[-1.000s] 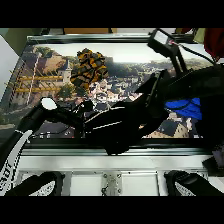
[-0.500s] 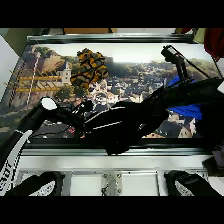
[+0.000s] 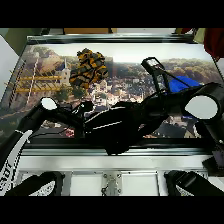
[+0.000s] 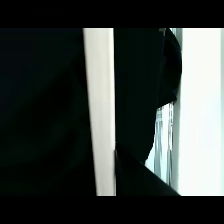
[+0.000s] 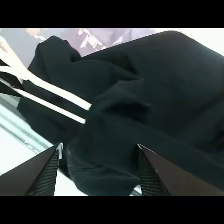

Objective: Fold the clothes and pants, and hang the long-sleeved shirts on hangers.

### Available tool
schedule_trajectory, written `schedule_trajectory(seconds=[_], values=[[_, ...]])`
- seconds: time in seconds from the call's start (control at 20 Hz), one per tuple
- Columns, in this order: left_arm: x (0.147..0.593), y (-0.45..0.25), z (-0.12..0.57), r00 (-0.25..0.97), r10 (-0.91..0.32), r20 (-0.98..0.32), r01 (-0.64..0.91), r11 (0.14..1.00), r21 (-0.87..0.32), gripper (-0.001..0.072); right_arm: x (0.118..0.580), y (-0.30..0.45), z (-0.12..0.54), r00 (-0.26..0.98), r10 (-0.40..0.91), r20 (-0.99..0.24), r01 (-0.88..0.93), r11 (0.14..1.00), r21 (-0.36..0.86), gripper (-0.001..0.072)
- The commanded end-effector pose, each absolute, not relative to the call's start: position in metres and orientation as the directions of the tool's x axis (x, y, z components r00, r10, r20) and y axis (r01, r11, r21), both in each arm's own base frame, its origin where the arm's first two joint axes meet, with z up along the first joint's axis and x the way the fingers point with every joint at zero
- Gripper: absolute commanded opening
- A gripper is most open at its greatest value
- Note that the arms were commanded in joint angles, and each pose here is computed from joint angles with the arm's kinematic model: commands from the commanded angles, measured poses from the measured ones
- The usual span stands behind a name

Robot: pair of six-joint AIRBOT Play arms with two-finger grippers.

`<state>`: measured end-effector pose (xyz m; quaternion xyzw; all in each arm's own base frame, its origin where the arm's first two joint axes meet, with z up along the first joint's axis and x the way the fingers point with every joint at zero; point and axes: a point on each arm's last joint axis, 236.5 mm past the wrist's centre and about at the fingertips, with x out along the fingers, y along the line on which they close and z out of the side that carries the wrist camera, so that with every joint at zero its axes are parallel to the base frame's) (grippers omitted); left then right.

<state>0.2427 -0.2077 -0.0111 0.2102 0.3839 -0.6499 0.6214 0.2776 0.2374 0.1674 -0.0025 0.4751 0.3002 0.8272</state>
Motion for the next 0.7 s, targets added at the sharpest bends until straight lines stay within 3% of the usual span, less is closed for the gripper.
schedule_trajectory(seconds=[0.0,0.6,0.65], values=[[0.243,-0.208,-0.011,-0.140,-0.646,-0.750,0.969,0.068,-0.239,0.0019,0.271,0.249,0.164,0.341,0.510,-0.789,-0.490,0.813,0.314,0.0509],[0.243,-0.207,-0.011,-0.139,-0.646,-0.750,0.969,0.068,-0.239,0.0019,0.265,0.242,0.130,0.243,0.429,-0.870,-0.407,0.859,0.310,0.0502],[0.243,-0.207,-0.011,-0.140,-0.646,-0.750,0.969,0.068,-0.239,0.0020,0.266,0.242,0.127,0.235,0.425,-0.874,-0.400,0.862,0.312,0.0388]])
